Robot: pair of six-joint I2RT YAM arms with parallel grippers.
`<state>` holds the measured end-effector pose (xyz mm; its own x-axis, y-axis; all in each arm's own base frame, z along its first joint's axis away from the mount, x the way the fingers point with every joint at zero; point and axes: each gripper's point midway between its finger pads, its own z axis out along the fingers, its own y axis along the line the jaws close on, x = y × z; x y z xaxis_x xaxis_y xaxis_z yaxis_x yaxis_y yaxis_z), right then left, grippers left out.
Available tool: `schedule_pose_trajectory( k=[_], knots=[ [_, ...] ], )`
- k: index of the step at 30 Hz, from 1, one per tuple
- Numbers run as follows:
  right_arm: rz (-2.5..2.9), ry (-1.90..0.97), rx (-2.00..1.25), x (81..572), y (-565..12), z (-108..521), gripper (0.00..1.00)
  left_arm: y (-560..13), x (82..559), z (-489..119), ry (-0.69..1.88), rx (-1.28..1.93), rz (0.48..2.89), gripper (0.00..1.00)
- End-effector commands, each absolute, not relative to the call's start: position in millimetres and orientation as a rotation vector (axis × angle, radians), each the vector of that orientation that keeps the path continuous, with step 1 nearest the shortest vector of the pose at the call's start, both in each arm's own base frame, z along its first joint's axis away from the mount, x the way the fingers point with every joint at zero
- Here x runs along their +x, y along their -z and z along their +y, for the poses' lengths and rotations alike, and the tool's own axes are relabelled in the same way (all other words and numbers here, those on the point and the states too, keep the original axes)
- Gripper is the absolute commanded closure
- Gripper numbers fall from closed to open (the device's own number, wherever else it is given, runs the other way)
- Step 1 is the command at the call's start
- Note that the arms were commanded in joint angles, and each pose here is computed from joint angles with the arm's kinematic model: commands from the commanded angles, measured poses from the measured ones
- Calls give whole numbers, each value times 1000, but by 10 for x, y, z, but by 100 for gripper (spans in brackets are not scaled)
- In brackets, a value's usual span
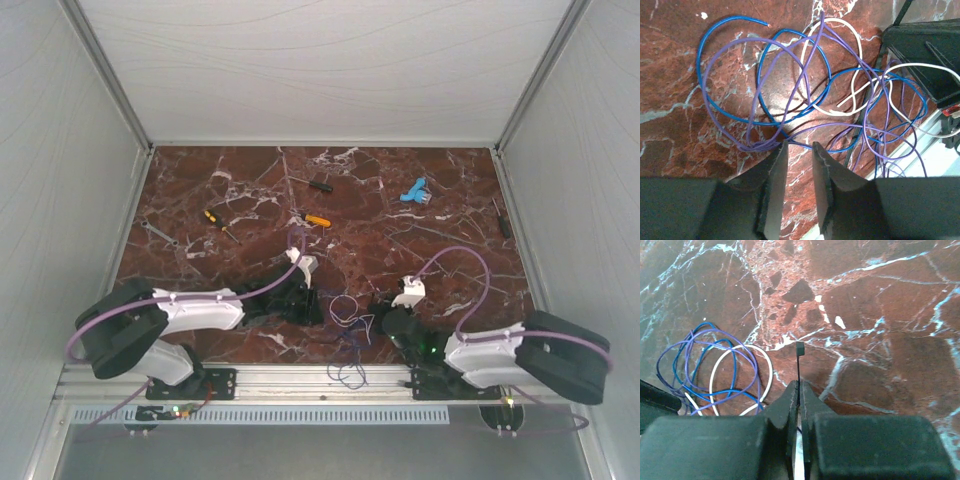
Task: Zip-tie the wires
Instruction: Tie the cable at the center of the board.
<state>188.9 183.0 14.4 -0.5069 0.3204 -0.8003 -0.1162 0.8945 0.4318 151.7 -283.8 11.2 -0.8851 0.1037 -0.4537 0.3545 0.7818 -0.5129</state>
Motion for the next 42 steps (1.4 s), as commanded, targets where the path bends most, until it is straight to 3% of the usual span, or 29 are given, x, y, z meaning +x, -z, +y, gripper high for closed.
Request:
schedule_pose_trajectory(
  k=[1,8,19,26,30,34,42],
  knots=[
    [2028,-518,190,1875,-57,1858,100,-240,1620,-2812,821,341,2497,68],
    [2021,-470,198,1887,-48,1803,100,-391,1710,-2548,716,271,2456,35],
    [1982,-470,186,1885,-154,1704,100,-429,1398,-2325,855,310,2344,23],
    [1971,-457,189,1912,-198,1659,100,-443,1195,-2359,1001,413,2151,26],
    [1969,-466,179,1941,-233,1653,100,-654,994,-2508,1095,612,1868,31],
    [1972,-494,161,1956,-265,1690,100,-647,896,-2509,1010,799,1651,38],
    [1989,-518,141,1934,-240,1749,100,-660,865,-2601,938,975,1509,45]
  ],
)
